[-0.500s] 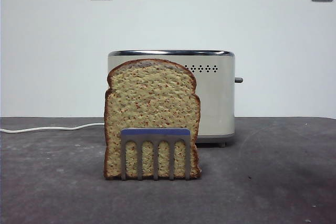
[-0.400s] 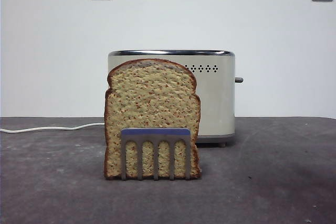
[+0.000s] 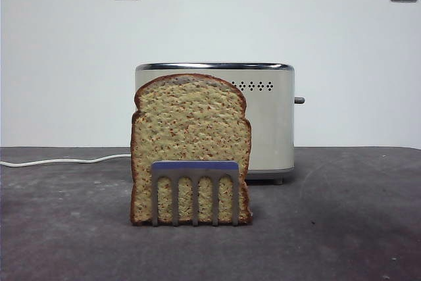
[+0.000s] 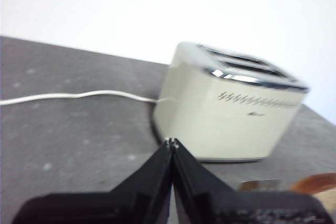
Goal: Pick up a slice of bread from the rack,put the bread on the toaster,press the button
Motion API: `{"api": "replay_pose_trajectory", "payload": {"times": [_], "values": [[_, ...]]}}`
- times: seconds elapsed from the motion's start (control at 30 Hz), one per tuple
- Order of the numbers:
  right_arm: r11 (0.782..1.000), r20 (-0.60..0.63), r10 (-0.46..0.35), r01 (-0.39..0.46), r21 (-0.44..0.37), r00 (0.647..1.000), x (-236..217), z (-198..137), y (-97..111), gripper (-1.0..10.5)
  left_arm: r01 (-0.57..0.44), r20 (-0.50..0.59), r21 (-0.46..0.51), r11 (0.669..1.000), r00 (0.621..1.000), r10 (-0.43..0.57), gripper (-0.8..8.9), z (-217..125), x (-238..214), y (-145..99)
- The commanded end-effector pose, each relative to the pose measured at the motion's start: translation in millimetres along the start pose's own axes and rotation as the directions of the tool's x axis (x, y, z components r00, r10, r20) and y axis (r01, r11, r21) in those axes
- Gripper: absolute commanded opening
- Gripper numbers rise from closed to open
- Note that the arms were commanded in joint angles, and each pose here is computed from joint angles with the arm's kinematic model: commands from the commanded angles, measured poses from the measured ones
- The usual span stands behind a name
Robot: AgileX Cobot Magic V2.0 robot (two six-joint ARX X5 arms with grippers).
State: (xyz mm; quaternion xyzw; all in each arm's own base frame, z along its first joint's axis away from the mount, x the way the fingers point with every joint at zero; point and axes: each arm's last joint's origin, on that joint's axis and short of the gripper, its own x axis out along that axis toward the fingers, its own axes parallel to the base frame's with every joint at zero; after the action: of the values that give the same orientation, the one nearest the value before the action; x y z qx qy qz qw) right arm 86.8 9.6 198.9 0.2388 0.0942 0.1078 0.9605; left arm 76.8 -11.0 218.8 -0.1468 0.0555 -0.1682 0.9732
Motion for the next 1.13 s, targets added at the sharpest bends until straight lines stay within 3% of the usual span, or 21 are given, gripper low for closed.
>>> {"api": "replay_pose_trajectory", "payload": {"times": [0.03,0.33,0.47,0.6,0.77,0.97,1.03,1.13], "values": [[0.999,0.013,0.043,-0.043,-0.029,0.999,-3.9,19.6,12.3,-0.1,0.042,-0.005,0.008,0.999,0.999,-0.042,-0.08,16.1,-3.6,-7.1],[0.965,-0.138,0.166,-0.19,-0.182,0.976,-5.2,89.3,54.2,-0.1,0.23,-0.142,0.054,0.972,0.965,-0.22,-0.08,69.6,-7.5,-30.5],[0.931,-0.269,0.191,-0.262,-0.255,0.944,-5.1,116.6,70.7,-0.1,0.337,-0.242,0.087,0.937,0.92,-0.308,-0.08,89.1,-9.1,-39.8],[0.904,-0.407,0.181,-0.314,-0.289,0.895,-4.9,137.5,83.3,-0.1,0.462,-0.338,0.13,0.877,0.853,-0.399,-0.08,104.3,-12.0,-48.2],[0.876,-0.531,0.179,-0.38,-0.298,0.829,-7.2,149.9,94.1,-0.1,0.515,-0.418,0.16,0.842,0.808,-0.415,-0.08,113.6,-17.8,-54.4],[0.865,-0.55,0.181,-0.398,-0.306,0.815,-8.6,150.9,96.5,-0.1,0.538,-0.433,0.183,0.823,0.795,-0.424,0.02,116.2,-21.0,-57.2],[0.865,-0.55,0.181,-0.398,-0.306,0.816,-8.9,150.9,96.5,-0.1,0.538,-0.434,0.183,0.823,0.796,-0.423,0.71,116.2,-21.0,-57.2],[0.865,-0.551,0.181,-0.398,-0.305,0.815,-9.0,150.7,96.5,-0.1,0.538,-0.43,0.189,0.822,0.798,-0.423,4.04,116.7,-20.7,-57.3]]}}
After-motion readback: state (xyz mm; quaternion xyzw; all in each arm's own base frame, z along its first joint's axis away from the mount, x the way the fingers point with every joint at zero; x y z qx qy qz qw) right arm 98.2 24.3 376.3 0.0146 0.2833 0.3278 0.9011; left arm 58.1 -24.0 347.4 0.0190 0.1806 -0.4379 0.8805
